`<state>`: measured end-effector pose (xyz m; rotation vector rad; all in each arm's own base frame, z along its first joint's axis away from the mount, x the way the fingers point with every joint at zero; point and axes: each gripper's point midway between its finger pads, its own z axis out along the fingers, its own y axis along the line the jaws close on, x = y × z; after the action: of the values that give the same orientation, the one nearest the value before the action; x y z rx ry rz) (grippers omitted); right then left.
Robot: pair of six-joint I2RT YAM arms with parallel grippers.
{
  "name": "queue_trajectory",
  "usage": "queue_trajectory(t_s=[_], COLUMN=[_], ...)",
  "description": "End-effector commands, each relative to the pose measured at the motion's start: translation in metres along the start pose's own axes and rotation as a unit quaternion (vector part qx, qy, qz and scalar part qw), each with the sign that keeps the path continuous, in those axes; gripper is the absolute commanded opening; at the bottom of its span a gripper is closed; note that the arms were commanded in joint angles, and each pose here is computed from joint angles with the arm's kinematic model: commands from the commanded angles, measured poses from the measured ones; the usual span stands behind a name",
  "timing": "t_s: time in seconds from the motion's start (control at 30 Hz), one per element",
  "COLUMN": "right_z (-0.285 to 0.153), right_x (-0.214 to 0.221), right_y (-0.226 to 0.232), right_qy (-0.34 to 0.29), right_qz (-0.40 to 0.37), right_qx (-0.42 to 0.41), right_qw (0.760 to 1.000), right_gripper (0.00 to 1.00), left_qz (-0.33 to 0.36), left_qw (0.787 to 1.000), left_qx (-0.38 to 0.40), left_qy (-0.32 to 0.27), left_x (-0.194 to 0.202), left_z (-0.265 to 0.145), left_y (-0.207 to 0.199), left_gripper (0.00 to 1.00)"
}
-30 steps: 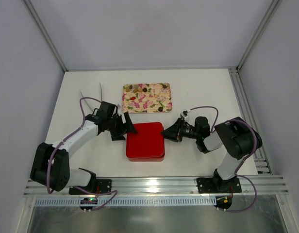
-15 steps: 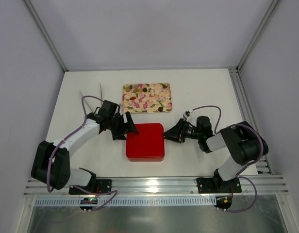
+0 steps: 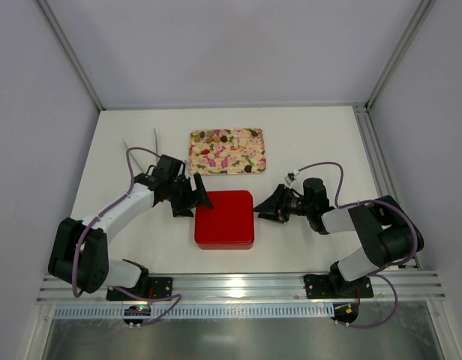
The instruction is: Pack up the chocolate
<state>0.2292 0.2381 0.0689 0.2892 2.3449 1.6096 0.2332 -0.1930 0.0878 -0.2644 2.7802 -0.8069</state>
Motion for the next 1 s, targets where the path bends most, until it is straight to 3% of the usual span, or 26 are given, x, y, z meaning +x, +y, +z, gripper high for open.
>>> queue_trajectory(t_s=[0.0,0.53,0.97], right_z=[-0.001,-0.011,-0.017], right_x=[-0.014,-0.022,-0.026], right_y=[0.008,0.005,0.013], right_qy=[-0.021,-0.038,-0.049], right_qz=[-0.041,-0.068,-0.134], right_qx=[0.007,0.055,0.111], right_qw=[0.999,0.995,0.984], right_gripper=[0.53,0.55,0.72], left_qz=[0.014,0.018,0.026], left_qw=[1.0,1.0,1.0], left_qx=[0.003,0.0,-0.008], left_qy=[-0.012,-0.012,0.006], left_x=[-0.009,-0.01,0.0], left_z=[-0.006,-0.01,-0.009], left_y=[-0.008,-0.009,-0.009], left_gripper=[0.81,0.81,0.82])
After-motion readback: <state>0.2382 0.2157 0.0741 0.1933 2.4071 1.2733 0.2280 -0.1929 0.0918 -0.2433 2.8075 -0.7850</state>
